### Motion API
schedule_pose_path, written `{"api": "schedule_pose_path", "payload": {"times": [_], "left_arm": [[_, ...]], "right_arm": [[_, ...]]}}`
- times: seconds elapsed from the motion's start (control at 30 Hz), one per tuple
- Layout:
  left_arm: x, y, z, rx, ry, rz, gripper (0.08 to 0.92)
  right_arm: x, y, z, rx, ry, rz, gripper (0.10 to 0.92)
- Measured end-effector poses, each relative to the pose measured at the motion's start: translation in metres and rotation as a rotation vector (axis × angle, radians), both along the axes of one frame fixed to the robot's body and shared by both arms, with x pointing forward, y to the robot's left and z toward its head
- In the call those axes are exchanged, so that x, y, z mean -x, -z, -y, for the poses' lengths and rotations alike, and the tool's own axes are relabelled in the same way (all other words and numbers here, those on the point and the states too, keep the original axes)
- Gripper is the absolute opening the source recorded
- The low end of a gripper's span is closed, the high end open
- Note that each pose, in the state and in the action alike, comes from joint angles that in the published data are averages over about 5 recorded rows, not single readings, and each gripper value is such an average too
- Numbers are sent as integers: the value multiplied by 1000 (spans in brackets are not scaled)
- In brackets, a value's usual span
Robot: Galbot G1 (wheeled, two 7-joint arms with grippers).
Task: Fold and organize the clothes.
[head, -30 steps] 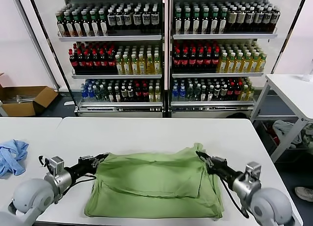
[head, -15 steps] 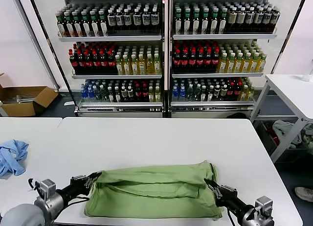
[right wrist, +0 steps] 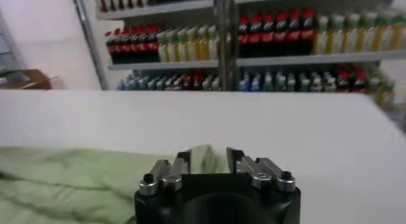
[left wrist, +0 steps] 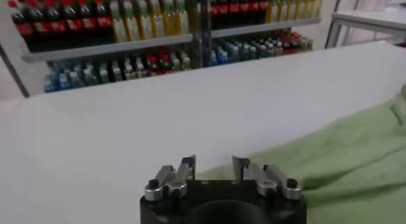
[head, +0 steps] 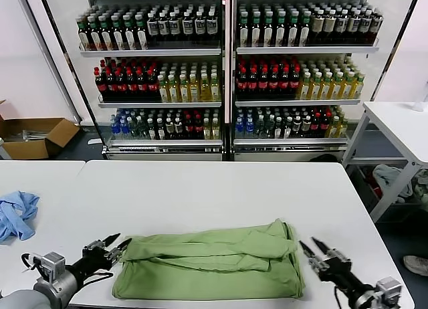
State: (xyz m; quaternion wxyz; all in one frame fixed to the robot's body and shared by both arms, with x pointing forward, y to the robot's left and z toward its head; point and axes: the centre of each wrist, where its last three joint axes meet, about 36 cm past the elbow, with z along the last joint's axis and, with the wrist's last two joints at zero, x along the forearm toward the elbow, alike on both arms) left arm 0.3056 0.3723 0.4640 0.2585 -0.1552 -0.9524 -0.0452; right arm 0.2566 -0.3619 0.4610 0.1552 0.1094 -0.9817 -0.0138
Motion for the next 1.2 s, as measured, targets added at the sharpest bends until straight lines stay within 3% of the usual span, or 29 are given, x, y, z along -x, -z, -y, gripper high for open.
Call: {"api": "schedule_pose_path", "payload": {"times": [0.1,0.27,0.43,0.67,0.97,1.2], "left_arm": [[6,-3,11,6,-40,7,585],[15,0,31,9,-151,-14,732],[20,9,48,6,-237,-47,816],[23,18,67,12,-301,-75,823],[27,36,85,7,-332,-120,817],[36,49,97,11,-337,-140,650]], "right_arm": [[5,-2,11,4,52,26,648],[13,-3,25,11,118,54,783],[17,-3,37,27,165,74,821],[20,-2,47,38,197,83,823],[16,-4,53,52,203,99,823],[10,-6,56,58,201,112,823]]}}
